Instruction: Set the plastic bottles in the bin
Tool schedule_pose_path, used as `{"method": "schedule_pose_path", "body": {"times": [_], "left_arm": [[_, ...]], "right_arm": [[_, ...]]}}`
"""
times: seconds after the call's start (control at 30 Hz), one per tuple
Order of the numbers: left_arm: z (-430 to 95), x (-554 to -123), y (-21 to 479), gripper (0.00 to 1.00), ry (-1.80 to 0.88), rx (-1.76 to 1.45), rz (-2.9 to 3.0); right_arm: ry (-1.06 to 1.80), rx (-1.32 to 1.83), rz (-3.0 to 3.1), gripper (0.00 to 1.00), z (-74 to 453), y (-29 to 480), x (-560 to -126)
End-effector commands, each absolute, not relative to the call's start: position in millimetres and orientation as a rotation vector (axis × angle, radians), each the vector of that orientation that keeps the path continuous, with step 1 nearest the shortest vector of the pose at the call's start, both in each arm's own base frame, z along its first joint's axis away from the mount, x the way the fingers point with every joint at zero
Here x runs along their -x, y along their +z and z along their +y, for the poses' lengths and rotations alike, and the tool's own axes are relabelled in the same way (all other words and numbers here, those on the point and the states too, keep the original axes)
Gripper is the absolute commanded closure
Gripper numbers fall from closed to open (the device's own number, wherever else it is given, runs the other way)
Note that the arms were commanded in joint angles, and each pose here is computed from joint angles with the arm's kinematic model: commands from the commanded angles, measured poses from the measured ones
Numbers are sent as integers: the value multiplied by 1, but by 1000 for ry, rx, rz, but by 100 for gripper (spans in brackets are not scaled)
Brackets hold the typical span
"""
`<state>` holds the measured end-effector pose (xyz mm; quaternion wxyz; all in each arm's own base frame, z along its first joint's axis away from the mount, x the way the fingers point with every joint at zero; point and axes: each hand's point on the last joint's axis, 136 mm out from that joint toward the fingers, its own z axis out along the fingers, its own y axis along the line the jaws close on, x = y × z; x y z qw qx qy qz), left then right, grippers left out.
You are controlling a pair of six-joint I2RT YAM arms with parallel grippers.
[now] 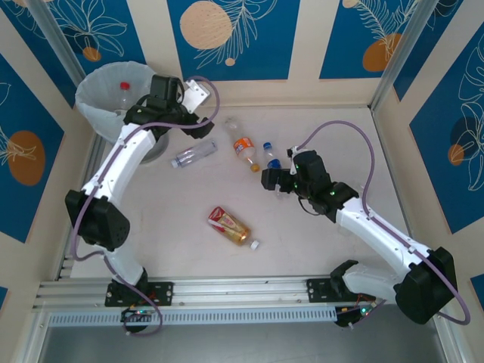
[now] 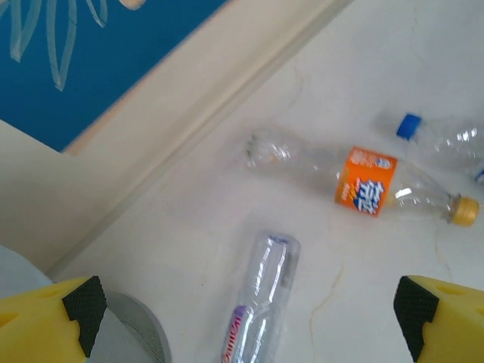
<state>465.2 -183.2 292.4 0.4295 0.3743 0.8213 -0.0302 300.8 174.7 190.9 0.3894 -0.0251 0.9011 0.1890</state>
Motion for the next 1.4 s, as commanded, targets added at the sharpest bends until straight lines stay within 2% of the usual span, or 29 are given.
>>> {"method": "schedule_pose_path", "body": {"times": [0.0,0.63,0.9,1.13,1.37], "left_arm": [[-186,-459,255,1,-99,-1062,2156],[-172,-455,120,1,137,-1449,2532],[-170,-462,95,1,79,-1526,2594],[-158,-497,84,1,111,-1412,2584],[-150,-508,66,2,16,-1384,2609]], "right_arm": [[429,17,2324,0,159,182,-292],[424,-118,2317,0,140,177,-285],[431,-140,2307,0,137,179,-283],[425,-141,2304,0,135,180,-281],[430,-151,2304,0,134,181,-282]]}}
